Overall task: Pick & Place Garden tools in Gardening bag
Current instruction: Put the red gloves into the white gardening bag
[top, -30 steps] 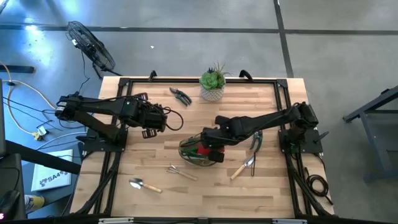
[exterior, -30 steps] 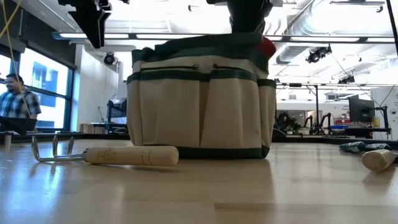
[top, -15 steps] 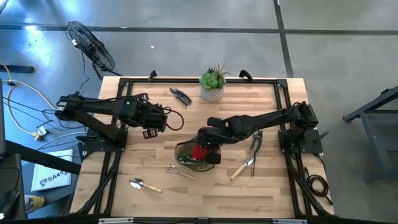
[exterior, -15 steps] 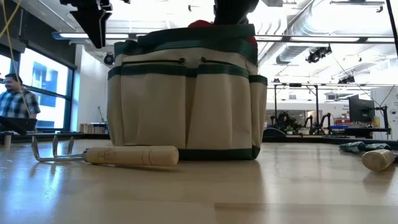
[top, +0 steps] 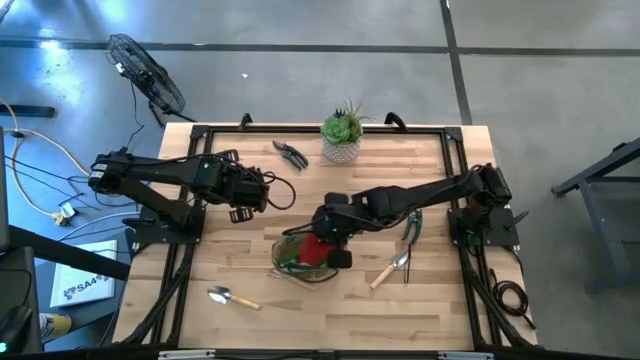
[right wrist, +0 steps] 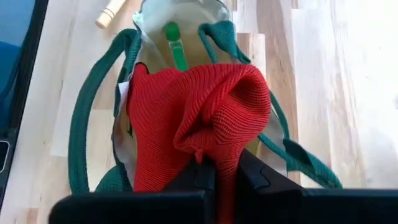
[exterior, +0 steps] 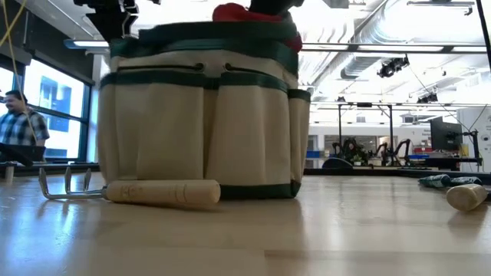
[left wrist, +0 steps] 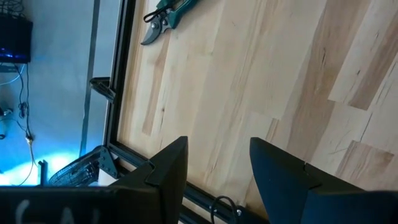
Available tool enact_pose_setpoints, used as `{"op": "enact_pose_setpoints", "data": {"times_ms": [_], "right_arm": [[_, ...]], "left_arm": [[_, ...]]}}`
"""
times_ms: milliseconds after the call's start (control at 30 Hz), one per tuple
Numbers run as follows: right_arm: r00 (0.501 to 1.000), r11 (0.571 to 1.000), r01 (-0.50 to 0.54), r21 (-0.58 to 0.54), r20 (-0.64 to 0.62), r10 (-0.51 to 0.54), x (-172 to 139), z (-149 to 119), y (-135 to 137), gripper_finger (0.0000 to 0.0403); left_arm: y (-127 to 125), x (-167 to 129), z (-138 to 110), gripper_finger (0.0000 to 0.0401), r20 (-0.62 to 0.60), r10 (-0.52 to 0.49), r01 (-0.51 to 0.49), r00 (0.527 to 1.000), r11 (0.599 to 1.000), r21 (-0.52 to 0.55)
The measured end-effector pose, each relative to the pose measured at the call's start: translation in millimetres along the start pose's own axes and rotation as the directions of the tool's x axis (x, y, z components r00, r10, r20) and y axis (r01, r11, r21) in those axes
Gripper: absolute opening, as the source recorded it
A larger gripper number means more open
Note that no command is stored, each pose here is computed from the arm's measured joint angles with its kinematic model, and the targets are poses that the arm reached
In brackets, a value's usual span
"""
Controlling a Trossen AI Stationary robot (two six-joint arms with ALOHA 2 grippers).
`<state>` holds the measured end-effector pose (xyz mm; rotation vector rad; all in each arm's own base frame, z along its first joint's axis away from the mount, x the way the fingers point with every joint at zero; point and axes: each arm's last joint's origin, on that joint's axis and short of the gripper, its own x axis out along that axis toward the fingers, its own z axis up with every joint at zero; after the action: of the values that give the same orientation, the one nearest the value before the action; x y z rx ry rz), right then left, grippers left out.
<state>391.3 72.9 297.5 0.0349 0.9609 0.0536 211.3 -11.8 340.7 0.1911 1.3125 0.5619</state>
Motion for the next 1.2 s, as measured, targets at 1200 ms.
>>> {"op": "enact_pose_setpoints", "data": {"times_ms": [1200], "right_arm": [[0.985, 0.984, -0.174, -0.027, 0.003, 0.174, 32.0, 3.8, 3.3, 0.0152]], "left_arm": [[-0.4, 0.3, 0.4, 0.0166, 0.001, -0.003, 0.003, 1.0, 1.0, 0.001]]}}
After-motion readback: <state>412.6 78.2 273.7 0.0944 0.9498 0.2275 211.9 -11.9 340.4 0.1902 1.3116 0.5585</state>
